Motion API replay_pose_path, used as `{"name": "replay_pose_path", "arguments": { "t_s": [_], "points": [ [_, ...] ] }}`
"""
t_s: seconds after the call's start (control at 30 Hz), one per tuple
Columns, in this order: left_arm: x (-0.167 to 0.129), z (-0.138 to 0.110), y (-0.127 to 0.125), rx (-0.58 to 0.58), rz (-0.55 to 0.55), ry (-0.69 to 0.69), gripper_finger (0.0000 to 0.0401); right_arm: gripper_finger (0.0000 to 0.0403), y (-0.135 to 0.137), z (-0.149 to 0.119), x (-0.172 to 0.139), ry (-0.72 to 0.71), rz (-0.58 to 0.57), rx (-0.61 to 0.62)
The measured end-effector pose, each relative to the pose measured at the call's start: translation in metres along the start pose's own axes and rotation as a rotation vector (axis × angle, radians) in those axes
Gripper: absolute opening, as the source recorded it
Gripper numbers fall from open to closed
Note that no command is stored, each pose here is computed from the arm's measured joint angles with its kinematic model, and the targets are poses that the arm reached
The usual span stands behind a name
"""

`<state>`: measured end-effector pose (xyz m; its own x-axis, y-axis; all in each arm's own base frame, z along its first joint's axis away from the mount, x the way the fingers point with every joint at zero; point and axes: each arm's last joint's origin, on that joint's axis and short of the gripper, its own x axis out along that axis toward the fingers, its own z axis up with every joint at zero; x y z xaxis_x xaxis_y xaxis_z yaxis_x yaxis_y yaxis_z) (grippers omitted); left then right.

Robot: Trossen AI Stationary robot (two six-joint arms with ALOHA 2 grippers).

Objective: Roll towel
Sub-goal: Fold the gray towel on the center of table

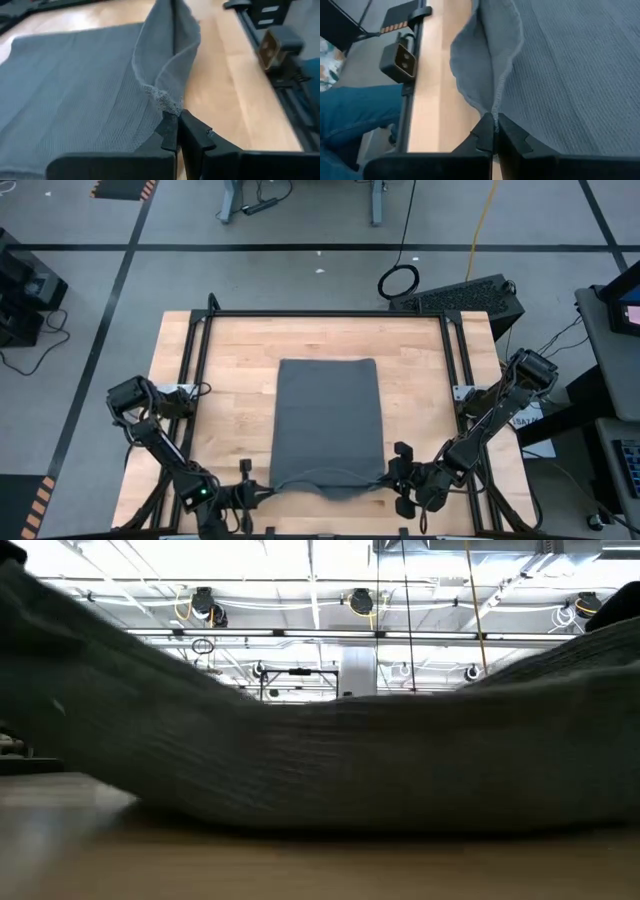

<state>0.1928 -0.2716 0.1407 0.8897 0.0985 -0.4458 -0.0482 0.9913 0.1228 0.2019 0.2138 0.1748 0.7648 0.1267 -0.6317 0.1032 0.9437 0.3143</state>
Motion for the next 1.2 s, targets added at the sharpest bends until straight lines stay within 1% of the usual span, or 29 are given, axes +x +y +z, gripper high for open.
{"name": "replay_pose_path", "arguments": {
  "t_s": [0.07, 0.2, 0.33, 0.43, 0.57, 0.67, 0.77, 0.9, 1.0, 1.1, 1.2],
  "points": [
    [-0.003, 0.000, -0.003, 0.019, -0.016, -0.011, 0.0008, 0.0002, 0.003, -0.002, -0.001, 0.007, 0.022, -0.002],
    [-0.011, -0.003, -0.008, 0.034, -0.034, -0.019, 0.0008, 0.0002, 0.008, -0.009, -0.005, 0.072, 0.084, -0.015],
    [-0.013, -0.004, -0.009, 0.038, -0.031, -0.028, 0.0008, 0.0002, 0.010, -0.011, -0.007, 0.070, 0.090, -0.009],
    [-0.014, -0.003, -0.007, 0.045, 0.024, -0.066, 0.0008, 0.0002, 0.010, -0.008, -0.006, 0.023, 0.077, -0.018],
    [-0.016, 0.003, -0.002, 0.110, 0.129, -0.129, 0.0008, 0.0002, 0.006, 0.000, -0.007, -0.058, 0.013, -0.083],
    [-0.019, 0.010, 0.009, 0.151, 0.230, -0.159, 0.0008, 0.0002, 0.001, 0.011, -0.010, -0.136, -0.051, -0.141],
    [-0.017, 0.020, 0.025, 0.178, 0.313, -0.157, 0.0008, 0.0002, -0.007, 0.026, -0.016, -0.220, -0.137, -0.199],
    [-0.014, 0.035, 0.052, 0.122, 0.389, -0.128, 0.0008, 0.0002, -0.020, 0.044, -0.030, -0.286, -0.237, -0.242],
    [-0.012, 0.037, 0.073, 0.127, 0.447, -0.075, 0.0008, 0.0002, -0.029, 0.049, -0.039, -0.259, -0.278, -0.279],
    [-0.011, 0.040, 0.092, 0.143, 0.512, -0.034, 0.0008, 0.0002, -0.041, 0.049, -0.045, -0.199, -0.341, -0.330],
    [-0.011, 0.045, 0.110, 0.154, 0.542, 0.032, 0.0008, 0.0002, -0.054, 0.051, -0.047, -0.165, -0.413, -0.333]
  ]
}}
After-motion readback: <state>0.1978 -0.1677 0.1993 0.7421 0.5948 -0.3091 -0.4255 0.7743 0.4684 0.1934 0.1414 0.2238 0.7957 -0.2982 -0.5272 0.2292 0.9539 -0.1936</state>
